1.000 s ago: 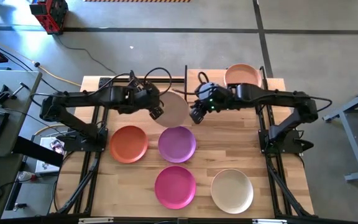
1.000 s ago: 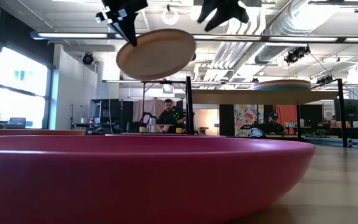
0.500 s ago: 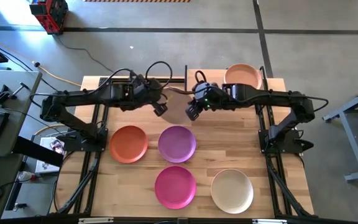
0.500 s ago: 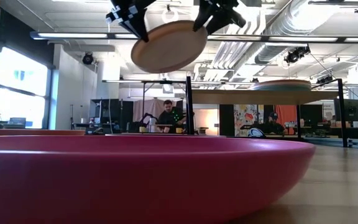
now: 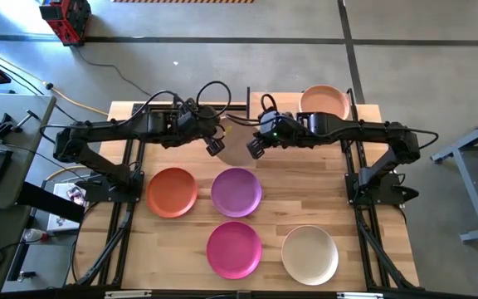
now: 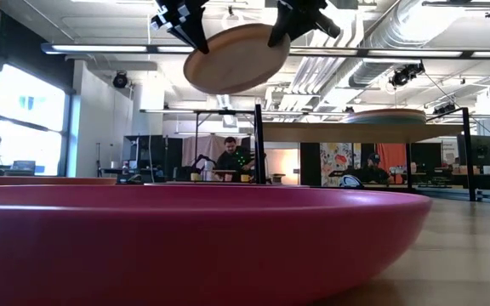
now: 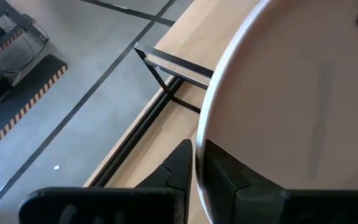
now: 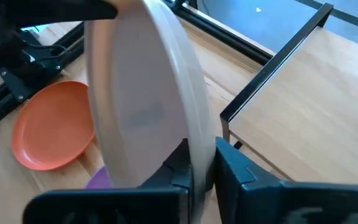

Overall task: Place and stack plates onto a shelf
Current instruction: Stack the left white plate on top of the brown plate on the shelf

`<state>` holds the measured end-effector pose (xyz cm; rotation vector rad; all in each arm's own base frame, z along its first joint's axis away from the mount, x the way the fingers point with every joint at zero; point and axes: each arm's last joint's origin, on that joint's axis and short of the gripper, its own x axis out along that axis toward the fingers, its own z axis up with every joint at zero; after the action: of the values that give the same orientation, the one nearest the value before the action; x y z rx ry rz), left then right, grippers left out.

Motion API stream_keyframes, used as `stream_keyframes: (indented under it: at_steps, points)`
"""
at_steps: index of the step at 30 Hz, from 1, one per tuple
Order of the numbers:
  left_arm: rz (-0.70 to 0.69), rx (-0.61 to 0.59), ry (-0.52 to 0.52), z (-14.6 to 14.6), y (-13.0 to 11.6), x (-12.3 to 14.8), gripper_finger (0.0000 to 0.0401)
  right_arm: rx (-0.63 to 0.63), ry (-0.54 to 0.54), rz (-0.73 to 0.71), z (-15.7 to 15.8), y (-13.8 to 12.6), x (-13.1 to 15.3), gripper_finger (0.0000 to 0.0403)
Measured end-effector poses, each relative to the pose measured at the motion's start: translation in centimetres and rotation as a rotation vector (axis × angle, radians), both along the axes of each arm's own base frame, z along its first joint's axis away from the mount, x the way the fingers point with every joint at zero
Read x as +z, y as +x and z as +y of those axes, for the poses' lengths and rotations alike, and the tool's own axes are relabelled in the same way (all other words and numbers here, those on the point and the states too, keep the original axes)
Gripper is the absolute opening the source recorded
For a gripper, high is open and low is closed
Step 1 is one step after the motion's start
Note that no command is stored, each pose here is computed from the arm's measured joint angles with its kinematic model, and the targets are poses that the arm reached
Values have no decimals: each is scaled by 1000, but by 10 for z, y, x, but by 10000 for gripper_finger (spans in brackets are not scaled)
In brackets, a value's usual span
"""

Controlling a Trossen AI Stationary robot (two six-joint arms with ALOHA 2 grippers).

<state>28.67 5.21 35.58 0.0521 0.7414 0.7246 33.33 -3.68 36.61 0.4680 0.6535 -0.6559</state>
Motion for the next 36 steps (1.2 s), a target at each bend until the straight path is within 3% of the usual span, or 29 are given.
stream_keyframes:
  at_steps: [11, 17, 24, 31, 36]
  points:
    - [-33, -79, -47, 0, 4, 2, 88, -29, 24, 17, -7, -3, -1, 4]
    - [-101, -75, -30, 5, -2, 20, 122, -79, 39, 96, -18, -15, -3, 4]
    - [-142, -106, 74, 14, -15, 51, 126, -160, 40, 149, -37, -56, 15, 3]
    - [-147, -84, 119, 25, -21, 58, 127, -222, 6, 159, -54, -106, 37, 3]
    - [-141, -48, 121, 35, -24, 58, 127, -285, 48, 142, -61, -145, 20, 4]
